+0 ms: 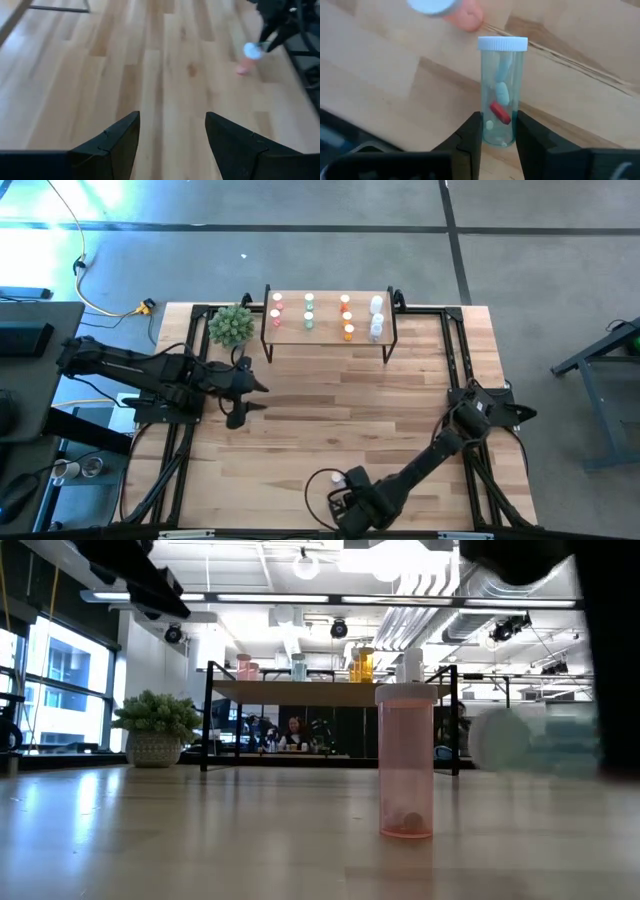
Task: Pick and place medicine bottles onto shelf by color
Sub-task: Put the blue pill bottle on the shelf aligned with the other blue pill bottles
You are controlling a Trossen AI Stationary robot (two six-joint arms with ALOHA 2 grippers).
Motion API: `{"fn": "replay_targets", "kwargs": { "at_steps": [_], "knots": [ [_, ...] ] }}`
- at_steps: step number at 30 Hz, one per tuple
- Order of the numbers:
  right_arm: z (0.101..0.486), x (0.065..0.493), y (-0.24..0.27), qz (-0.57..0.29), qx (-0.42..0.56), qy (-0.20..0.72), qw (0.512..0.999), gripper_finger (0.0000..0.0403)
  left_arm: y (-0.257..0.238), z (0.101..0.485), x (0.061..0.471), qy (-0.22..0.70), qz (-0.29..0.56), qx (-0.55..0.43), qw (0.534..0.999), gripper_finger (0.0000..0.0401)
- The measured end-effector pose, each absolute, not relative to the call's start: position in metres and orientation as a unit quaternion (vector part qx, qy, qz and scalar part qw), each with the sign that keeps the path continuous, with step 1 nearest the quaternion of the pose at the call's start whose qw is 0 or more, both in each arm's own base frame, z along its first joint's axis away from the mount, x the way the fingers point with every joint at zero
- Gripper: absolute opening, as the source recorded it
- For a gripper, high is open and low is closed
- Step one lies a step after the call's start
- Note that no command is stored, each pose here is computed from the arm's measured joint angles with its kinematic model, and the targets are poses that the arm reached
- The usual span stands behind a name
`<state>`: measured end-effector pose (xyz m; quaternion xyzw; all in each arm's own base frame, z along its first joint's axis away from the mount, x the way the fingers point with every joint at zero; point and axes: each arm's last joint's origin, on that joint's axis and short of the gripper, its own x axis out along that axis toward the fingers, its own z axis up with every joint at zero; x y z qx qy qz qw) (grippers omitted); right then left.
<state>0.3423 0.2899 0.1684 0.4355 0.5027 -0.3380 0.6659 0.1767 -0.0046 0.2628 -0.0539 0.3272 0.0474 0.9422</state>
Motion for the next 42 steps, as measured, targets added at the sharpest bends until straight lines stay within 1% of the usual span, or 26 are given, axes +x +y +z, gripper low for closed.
{"fn": "replay_targets", "kwargs": {
  "at_steps": [3, 7, 11, 16, 20, 24, 30, 36, 42],
  "knots": [
    [0.180, 0.343, 0.298, -0.315, 0.441, 0.493, 0.681, 0.0081, -0.006, 0.274, 0.175, 0.333, 0.021, -0.078, 0.940, 0.0214],
    [0.198, 0.344, 0.308, -0.292, 0.437, 0.456, 0.718, 0.0082, -0.008, 0.291, 0.173, 0.333, -0.002, -0.097, 0.938, 0.0214],
    [0.218, 0.345, 0.315, -0.267, 0.426, 0.433, 0.748, 0.0082, -0.007, 0.309, 0.170, 0.323, -0.004, -0.094, 0.942, 0.0214],
    [0.240, 0.351, 0.312, -0.257, 0.396, 0.388, 0.792, 0.0082, -0.004, 0.329, 0.168, 0.305, -0.006, -0.070, 0.950, 0.0214],
    [0.253, 0.364, 0.297, -0.262, 0.351, 0.356, 0.826, 0.0082, 0.001, 0.341, 0.166, 0.301, 0.000, -0.050, 0.952, 0.0214],
    [0.262, 0.381, 0.276, -0.264, 0.299, 0.340, 0.852, 0.0082, 0.007, 0.348, 0.165, 0.325, 0.007, -0.028, 0.945, 0.0214],
    [0.272, 0.413, 0.228, -0.266, 0.244, 0.353, 0.863, 0.0082, 0.014, 0.345, 0.167, 0.373, 0.007, 0.017, 0.927, 0.0213],
    [0.291, 0.435, 0.188, -0.259, 0.187, 0.352, 0.880, 0.0082, 0.020, 0.336, 0.169, 0.421, 0.001, 0.044, 0.906, 0.0213],
    [0.300, 0.447, 0.160, -0.222, 0.130, 0.379, 0.889, 0.0082, 0.019, 0.335, 0.170, 0.422, -0.028, 0.037, 0.905, 0.0213]
  ]
}}
